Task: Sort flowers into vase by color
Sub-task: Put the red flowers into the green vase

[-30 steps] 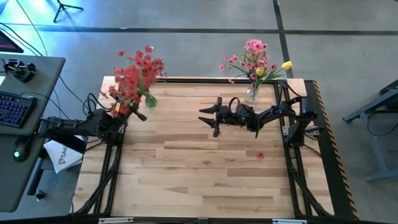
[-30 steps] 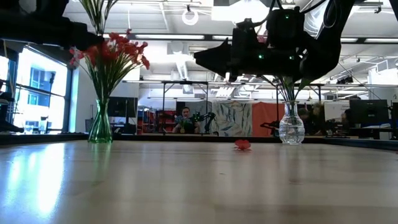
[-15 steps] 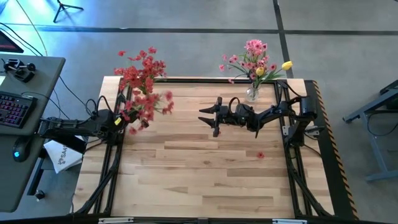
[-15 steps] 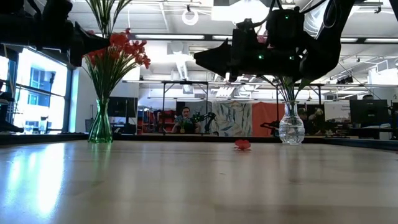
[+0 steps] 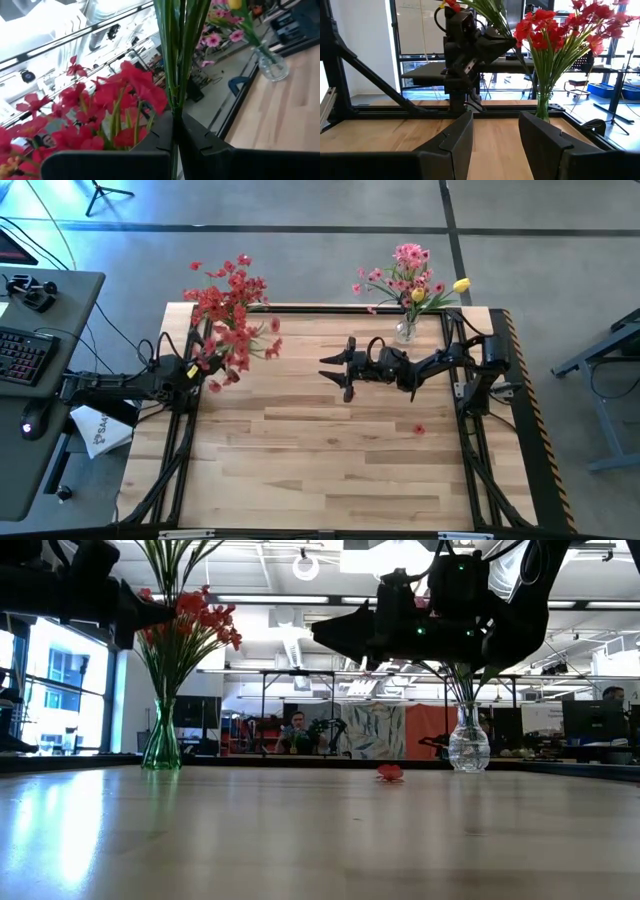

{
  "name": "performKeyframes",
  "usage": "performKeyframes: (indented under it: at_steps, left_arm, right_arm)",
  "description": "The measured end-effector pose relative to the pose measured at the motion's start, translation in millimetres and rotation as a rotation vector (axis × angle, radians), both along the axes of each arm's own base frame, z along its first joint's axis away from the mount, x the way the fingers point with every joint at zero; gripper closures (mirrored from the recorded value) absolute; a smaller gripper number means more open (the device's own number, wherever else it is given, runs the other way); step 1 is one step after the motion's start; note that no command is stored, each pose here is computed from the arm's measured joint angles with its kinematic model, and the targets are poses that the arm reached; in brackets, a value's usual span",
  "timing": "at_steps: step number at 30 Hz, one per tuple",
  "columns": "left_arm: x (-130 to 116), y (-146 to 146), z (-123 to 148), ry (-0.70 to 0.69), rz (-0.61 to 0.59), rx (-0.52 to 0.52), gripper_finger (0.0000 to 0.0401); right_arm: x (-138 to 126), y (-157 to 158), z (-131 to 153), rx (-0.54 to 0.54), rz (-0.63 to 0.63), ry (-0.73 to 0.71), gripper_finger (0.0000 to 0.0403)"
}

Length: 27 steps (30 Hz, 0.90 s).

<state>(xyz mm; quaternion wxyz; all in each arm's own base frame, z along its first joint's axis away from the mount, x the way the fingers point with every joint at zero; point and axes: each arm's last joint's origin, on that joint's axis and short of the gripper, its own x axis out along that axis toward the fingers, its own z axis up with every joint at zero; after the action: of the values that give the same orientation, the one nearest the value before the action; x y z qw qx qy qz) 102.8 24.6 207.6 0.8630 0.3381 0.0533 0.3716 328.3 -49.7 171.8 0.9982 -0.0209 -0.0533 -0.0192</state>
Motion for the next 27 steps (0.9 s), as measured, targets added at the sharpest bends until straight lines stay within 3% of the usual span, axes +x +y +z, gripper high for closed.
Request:
performKeyframes:
  at_steps: [6,16,22,27]
  left_arm:
    - [1,-1,0,0.01,-0.058,0.027,0.0401]
    - [-7,3,5,-0.016,-0.049,0.08,0.0401]
    - [-11,6,2,-0.014,-0.07,0.06,0.0401]
    - [-11,9,-16,-0.041,-0.039,0.058,0.0401]
  right_arm:
    - [0,0,0,0.0,0.0,0.0,0.0247]
    - [0,0,0,0.003,0.003,0.0,0.0247]
    - [0,0,0,0.002,0.012,-0.001,0.0247]
    - [0,0,0,0.002,0.014,-0.004,0.0247]
